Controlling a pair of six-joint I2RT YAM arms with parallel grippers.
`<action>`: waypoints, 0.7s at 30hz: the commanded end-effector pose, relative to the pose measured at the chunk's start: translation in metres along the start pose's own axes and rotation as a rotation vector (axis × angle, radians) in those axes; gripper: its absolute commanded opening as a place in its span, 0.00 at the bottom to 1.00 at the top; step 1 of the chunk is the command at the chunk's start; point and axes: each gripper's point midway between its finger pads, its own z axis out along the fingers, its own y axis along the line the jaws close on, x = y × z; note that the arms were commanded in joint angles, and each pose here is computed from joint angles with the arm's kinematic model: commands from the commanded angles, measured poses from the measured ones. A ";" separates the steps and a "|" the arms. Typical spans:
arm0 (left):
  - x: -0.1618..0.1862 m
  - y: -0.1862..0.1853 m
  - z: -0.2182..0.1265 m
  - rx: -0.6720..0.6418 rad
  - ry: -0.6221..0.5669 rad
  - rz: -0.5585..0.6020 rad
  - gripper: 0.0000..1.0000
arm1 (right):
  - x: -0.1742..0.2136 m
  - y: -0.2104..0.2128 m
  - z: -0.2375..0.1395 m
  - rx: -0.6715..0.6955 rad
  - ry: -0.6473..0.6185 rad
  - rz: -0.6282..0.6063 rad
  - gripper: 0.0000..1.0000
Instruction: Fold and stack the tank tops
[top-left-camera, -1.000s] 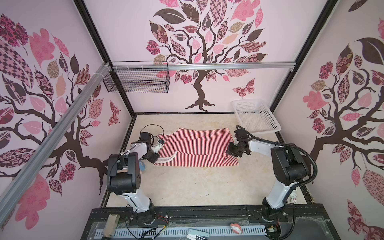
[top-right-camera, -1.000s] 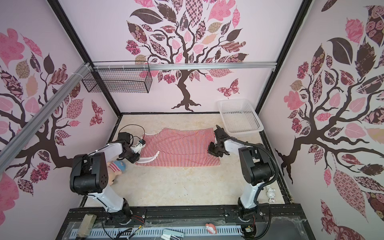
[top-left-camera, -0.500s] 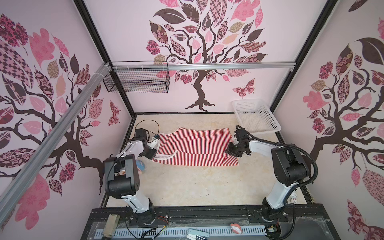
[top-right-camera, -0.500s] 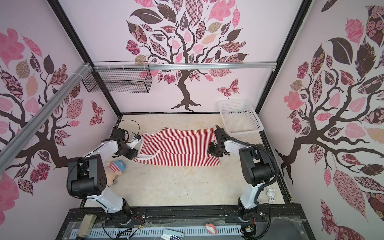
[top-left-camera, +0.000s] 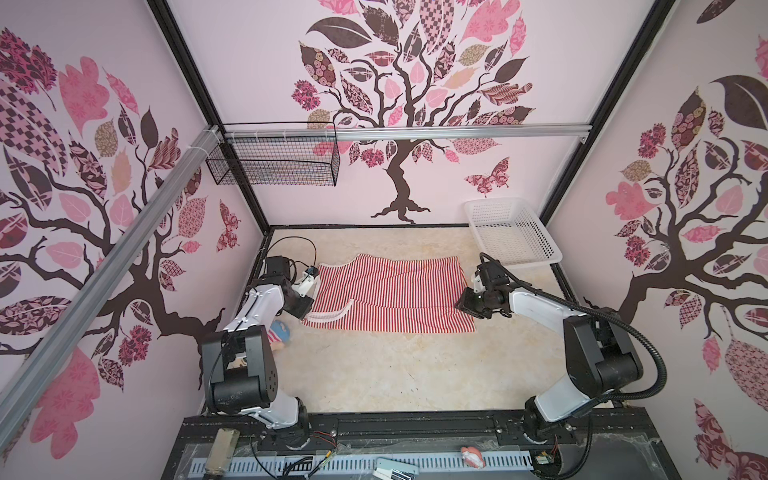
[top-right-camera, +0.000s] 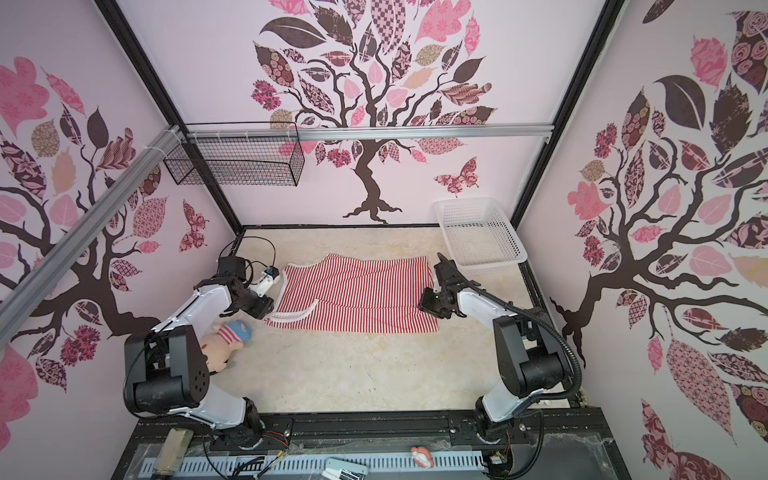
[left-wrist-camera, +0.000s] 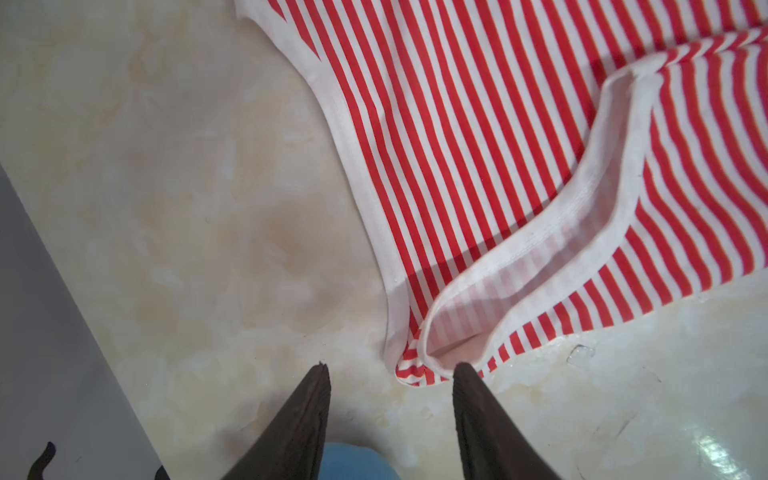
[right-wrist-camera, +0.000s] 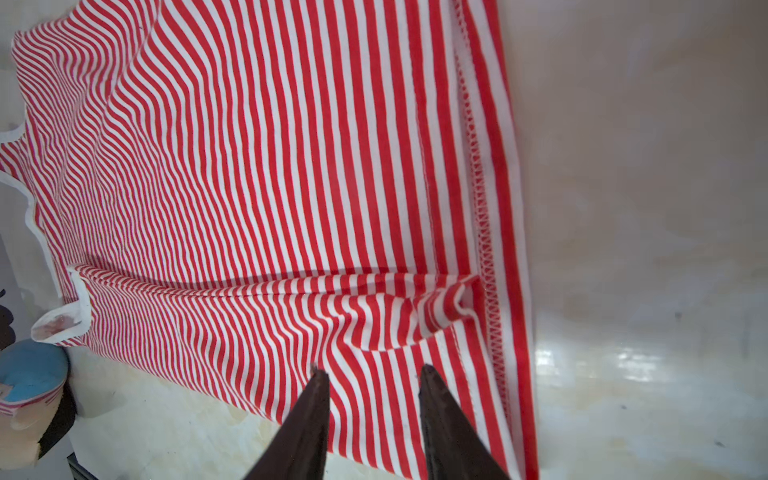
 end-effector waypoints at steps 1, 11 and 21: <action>0.002 0.012 0.006 -0.029 0.025 -0.009 0.50 | 0.008 0.005 -0.006 -0.009 0.017 -0.025 0.39; -0.013 -0.034 -0.031 0.158 -0.117 0.000 0.43 | 0.036 0.000 -0.004 0.015 0.059 -0.052 0.27; 0.015 -0.048 0.014 0.265 0.050 0.025 0.18 | 0.046 -0.013 0.009 0.043 0.092 -0.038 0.13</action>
